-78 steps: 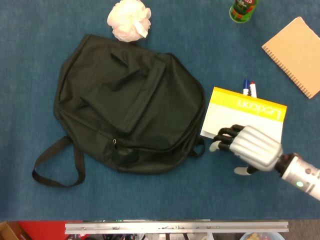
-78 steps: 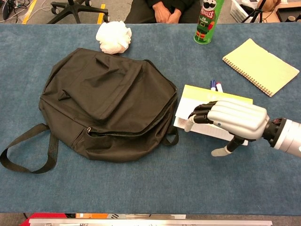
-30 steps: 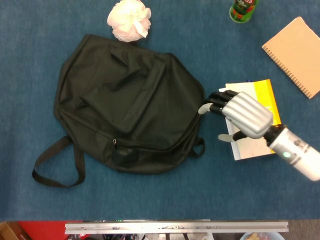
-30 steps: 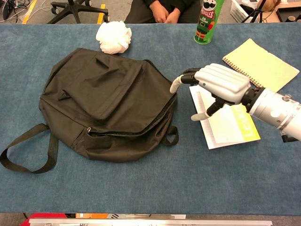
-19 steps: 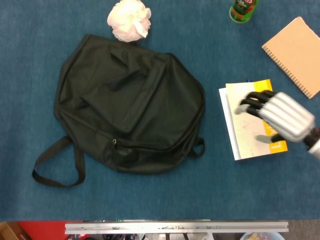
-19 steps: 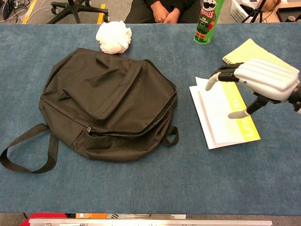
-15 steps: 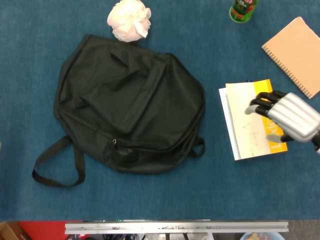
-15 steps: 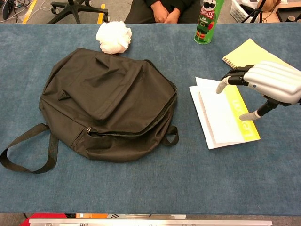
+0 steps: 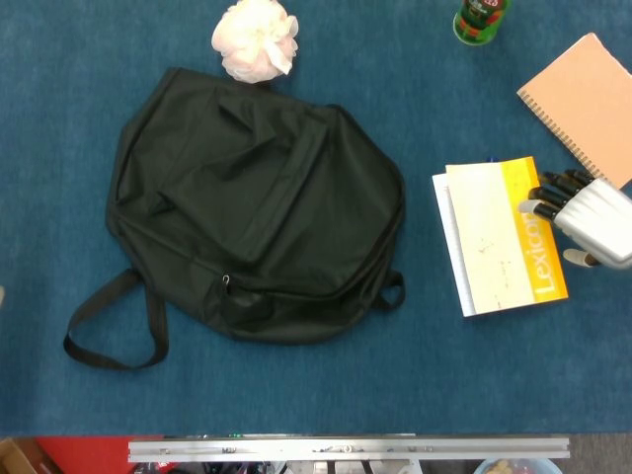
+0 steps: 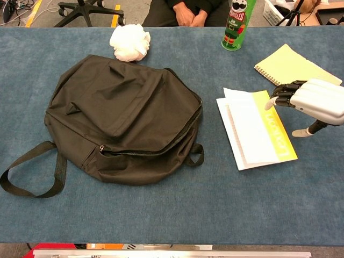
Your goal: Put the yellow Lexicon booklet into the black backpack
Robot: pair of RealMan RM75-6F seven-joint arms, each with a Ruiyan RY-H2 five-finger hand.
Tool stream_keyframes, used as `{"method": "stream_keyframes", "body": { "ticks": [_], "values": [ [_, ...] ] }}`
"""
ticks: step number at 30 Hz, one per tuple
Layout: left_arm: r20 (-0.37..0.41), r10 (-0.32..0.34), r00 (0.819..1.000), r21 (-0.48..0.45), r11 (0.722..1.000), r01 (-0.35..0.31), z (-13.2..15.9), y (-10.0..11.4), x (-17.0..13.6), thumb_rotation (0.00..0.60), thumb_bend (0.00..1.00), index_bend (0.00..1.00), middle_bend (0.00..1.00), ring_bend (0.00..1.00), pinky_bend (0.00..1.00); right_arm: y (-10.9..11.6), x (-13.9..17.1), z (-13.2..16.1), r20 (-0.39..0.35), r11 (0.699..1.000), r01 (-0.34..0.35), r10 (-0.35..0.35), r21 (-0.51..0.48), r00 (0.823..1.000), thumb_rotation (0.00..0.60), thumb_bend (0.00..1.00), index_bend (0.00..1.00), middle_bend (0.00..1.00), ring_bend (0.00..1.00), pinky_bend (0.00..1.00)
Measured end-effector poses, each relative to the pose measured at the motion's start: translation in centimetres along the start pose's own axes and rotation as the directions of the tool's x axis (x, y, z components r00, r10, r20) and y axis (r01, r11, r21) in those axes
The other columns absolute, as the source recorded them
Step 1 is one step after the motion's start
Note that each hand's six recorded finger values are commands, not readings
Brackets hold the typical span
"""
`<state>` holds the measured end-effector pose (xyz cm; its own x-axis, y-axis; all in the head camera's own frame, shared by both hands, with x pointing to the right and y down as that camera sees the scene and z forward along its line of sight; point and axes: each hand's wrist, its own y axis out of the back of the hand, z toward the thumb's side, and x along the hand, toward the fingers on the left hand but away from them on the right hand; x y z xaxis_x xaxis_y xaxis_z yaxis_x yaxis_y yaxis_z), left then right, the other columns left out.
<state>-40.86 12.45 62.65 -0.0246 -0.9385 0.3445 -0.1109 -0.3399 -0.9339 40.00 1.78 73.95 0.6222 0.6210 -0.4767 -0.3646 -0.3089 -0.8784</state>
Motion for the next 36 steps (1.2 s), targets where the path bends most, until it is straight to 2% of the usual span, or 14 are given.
{"method": "stream_keyframes", "body": {
  "ticks": [10,20,28,36],
  "values": [
    [-0.008,-0.014,1.0,-0.024,1.0,0.014,-0.4,0.1,-0.4,0.6,0.23,0.18,0.21,0.2,0.2,-0.1,-1.0,-0.5,-0.008,0.996,0.051,-0.051,0.069,0.999,0.6,0.0,0.24,0.26,0.13,0.2],
    [0.008,-0.037,0.999,-0.045,0.998,0.037,0.1,0.0,-0.5,0.6,0.23,0.18,0.21,0.21,0.2,-0.8,-1.3,-0.7,-0.014,0.992,0.058,-0.056,0.114,0.998,0.6,0.0,0.22,0.24,0.09,0.15],
    [0.011,-0.049,0.999,-0.059,0.997,0.049,0.1,0.0,-0.6,0.6,0.23,0.18,0.22,0.21,0.2,-1.2,-1.5,0.6,-0.071,0.986,0.086,-0.077,0.141,0.995,0.6,0.0,0.22,0.24,0.09,0.15],
    [0.015,-0.053,0.998,-0.07,0.996,0.054,0.0,0.2,-0.6,0.6,0.23,0.18,0.22,0.21,0.2,-0.3,-1.3,2.6,-0.145,0.982,0.164,-0.15,0.091,0.978,0.6,0.0,0.22,0.24,0.09,0.15]
  ]
}}
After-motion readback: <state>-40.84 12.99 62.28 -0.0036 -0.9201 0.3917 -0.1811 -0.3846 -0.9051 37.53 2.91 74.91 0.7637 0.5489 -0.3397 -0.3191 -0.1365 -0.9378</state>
